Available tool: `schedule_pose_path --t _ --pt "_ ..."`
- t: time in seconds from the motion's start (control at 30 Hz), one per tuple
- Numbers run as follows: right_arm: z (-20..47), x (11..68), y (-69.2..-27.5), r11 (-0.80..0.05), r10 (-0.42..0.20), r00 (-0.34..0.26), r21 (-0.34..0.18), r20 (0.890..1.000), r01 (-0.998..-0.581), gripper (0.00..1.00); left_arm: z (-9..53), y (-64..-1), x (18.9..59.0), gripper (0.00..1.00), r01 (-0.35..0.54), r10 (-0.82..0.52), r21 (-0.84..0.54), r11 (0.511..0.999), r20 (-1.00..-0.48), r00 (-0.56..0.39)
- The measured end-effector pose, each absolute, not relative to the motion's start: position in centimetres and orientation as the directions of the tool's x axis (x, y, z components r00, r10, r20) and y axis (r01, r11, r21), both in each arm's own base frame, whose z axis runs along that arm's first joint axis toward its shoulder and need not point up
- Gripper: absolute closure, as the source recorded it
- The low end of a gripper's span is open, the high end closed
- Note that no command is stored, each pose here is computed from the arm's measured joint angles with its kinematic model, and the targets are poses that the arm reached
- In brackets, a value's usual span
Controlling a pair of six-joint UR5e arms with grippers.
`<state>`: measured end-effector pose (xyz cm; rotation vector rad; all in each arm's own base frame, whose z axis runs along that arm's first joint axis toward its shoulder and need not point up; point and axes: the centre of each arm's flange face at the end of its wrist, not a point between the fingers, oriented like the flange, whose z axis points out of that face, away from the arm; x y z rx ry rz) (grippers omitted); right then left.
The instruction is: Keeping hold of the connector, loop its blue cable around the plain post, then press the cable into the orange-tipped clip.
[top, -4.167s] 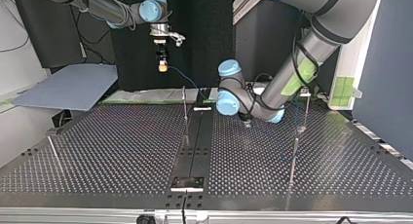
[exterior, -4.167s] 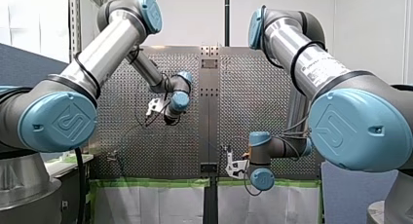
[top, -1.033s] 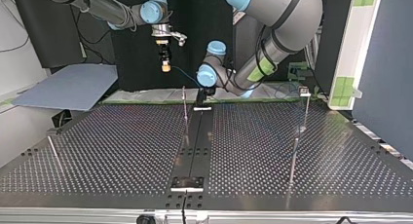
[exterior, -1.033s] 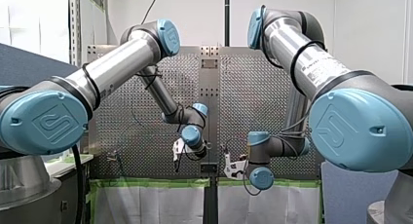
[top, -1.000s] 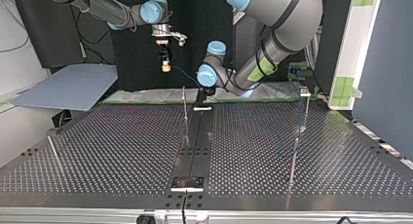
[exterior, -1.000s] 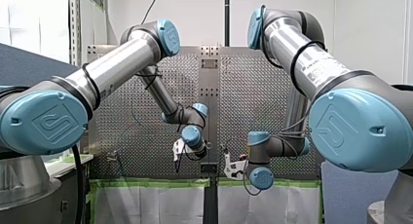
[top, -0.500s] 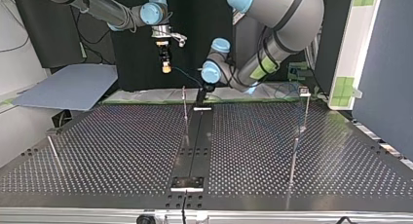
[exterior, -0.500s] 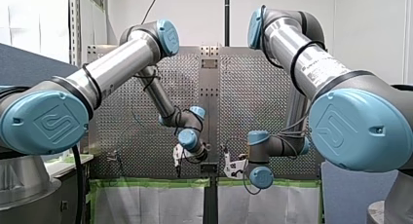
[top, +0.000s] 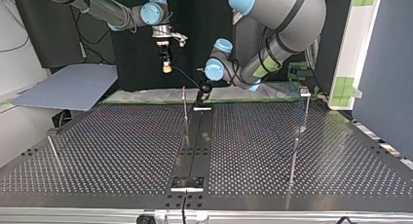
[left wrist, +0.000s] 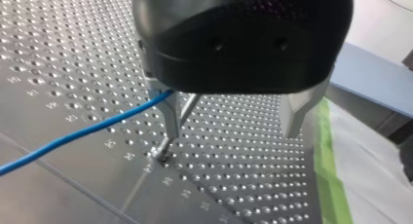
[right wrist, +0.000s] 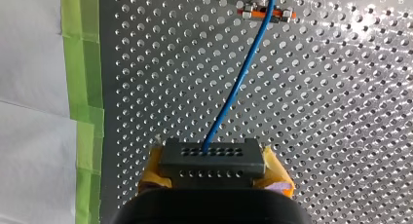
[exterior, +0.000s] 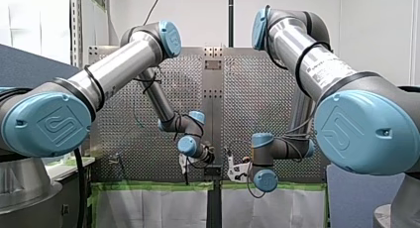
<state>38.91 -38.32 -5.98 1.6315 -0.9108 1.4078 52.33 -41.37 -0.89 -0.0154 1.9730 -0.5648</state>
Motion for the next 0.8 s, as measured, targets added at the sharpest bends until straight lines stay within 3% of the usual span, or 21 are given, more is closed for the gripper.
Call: schedule_pose_path --t 0.03,0.1,0.13,0.17,0.2,0.27,0.3,0.53,0.63,0.7,0.73,0.77,0.8 --pt "-5.98 38.92 -38.30 -0.439 -0.028 0.129 0.104 0.991 -0.893 1.00 -0.84 -41.39 52.46 0.00 0.237 -0.258 -0.395 0.888 -0.852 -0.456" --pt "-5.99 38.92 -38.29 -0.439 -0.028 0.130 0.105 0.991 -0.892 1.00 -0.79 -41.41 52.56 0.19 0.240 -0.260 -0.396 0.887 -0.854 -0.450" --pt "-5.99 38.93 -38.29 -0.439 -0.028 0.130 0.105 0.991 -0.892 1.00 -0.78 -41.41 52.61 0.19 0.242 -0.259 -0.394 0.887 -0.856 -0.447" --pt "-6.00 38.93 -38.28 -0.439 -0.028 0.130 0.105 0.991 -0.892 1.00 -0.77 -41.40 52.64 0.30 0.244 -0.257 -0.392 0.887 -0.858 -0.445" --pt "-5.99 38.93 -38.28 -0.439 -0.028 0.131 0.105 0.991 -0.892 1.00 -0.76 -41.39 52.67 0.34 0.246 -0.253 -0.388 0.888 -0.860 -0.443" --pt "-5.99 38.93 -38.28 -0.439 -0.027 0.131 0.106 0.991 -0.892 1.00 -0.75 -41.38 52.70 0.34 0.252 -0.242 -0.376 0.892 -0.866 -0.438" --pt "-5.99 38.94 -38.28 -0.439 -0.027 0.132 0.107 0.991 -0.892 1.00 -0.76 -41.36 52.70 0.39 0.254 -0.235 -0.370 0.894 -0.869 -0.436" --pt "-5.98 38.94 -38.29 -0.439 -0.026 0.132 0.107 0.991 -0.892 1.00 -0.90 -41.05 52.53 0.47 0.258 -0.176 -0.307 0.916 -0.886 -0.430" --pt "-5.97 38.94 -38.29 -0.439 -0.026 0.132 0.107 0.991 -0.892 1.00 -0.98 -40.94 52.41 0.56 0.256 -0.150 -0.278 0.926 -0.892 -0.427" --pt "-5.96 38.95 -38.31 -0.439 -0.026 0.132 0.107 0.991 -0.892 1.00 -0.99 -41.01 52.29 0.76 0.264 -0.133 -0.264 0.928 -0.894 -0.427" --pt "-5.96 38.95 -38.31 -0.439 -0.026 0.132 0.107 0.991 -0.892 1.00 -1.00 -41.09 52.19 0.76 0.271 -0.123 -0.257 0.928 -0.895 -0.428" --pt "-5.96 38.95 -38.31 -0.439 -0.025 0.131 0.107 0.991 -0.892 1.00 -1.02 -41.14 52.13 0.91 0.276 -0.116 -0.252 0.928 -0.896 -0.429" --pt "-5.96 38.95 -38.31 -0.439 -0.025 0.131 0.107 0.991 -0.892 1.00 -1.04 -41.18 52.08 1.00 0.279 -0.110 -0.247 0.928 -0.897 -0.429"
